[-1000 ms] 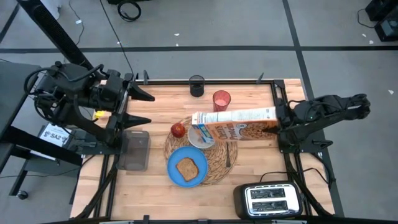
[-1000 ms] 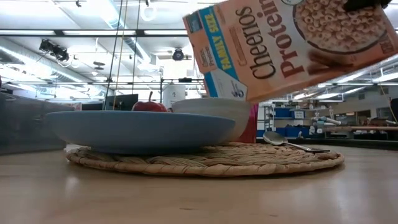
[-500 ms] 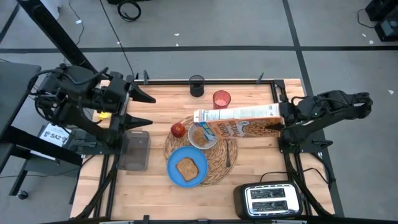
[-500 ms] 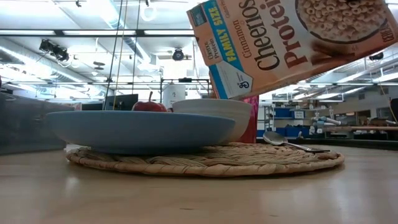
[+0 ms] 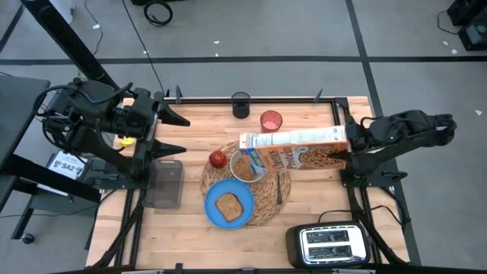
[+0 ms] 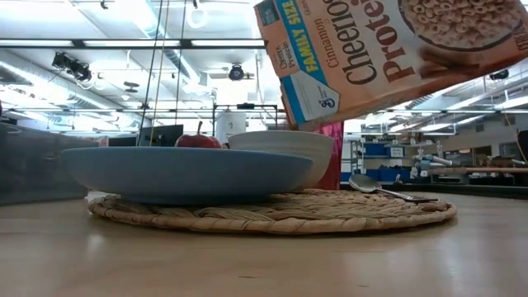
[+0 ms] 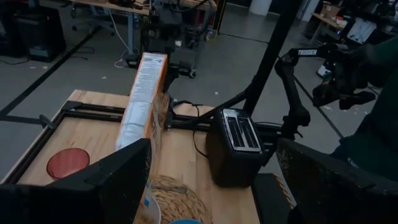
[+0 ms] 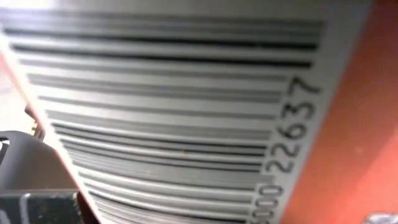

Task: Arrange a breakfast setting
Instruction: Pour the cereal into the white bowl

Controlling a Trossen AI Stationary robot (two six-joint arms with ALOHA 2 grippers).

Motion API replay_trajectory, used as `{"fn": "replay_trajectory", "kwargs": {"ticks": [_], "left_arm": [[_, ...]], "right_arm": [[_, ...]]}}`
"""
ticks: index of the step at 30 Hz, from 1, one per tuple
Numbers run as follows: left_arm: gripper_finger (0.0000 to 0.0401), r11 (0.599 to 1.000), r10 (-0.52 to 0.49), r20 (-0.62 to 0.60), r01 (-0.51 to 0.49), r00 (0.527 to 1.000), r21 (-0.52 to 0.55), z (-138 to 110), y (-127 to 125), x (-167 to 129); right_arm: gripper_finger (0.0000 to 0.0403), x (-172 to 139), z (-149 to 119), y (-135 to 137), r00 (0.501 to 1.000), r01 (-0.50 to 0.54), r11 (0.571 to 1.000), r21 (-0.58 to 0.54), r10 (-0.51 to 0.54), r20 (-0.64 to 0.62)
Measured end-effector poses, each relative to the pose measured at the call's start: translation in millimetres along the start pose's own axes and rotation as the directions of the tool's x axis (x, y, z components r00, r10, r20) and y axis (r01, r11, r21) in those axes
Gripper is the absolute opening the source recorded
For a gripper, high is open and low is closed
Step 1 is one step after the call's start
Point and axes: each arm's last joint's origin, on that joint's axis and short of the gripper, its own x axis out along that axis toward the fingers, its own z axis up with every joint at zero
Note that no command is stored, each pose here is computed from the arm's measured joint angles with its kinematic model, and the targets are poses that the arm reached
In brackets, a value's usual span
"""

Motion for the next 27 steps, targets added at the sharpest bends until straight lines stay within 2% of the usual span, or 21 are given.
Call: {"fn": "replay_trajectory", "kwargs": {"ticks": [13,23,27], "left_arm": [[0.0350,1.000,-0.018,0.075,0.019,0.997,-0.011,7,-2,1],[0.0350,0.998,-0.016,0.054,0.019,0.998,-0.051,6,-4,10],[0.0350,0.997,-0.032,0.042,0.035,0.999,-0.068,5,-7,12]], "right_arm": [[0.0244,-12,-12,-6,1.000,0.025,1.000,-0.016,-0.025,-0.012],[0.0243,-16,-13,-7,1.000,-0.006,1.000,-0.028,0.006,0.004],[0.0242,-17,-12,-8,0.999,0.028,0.999,-0.024,-0.028,0.026]]}}
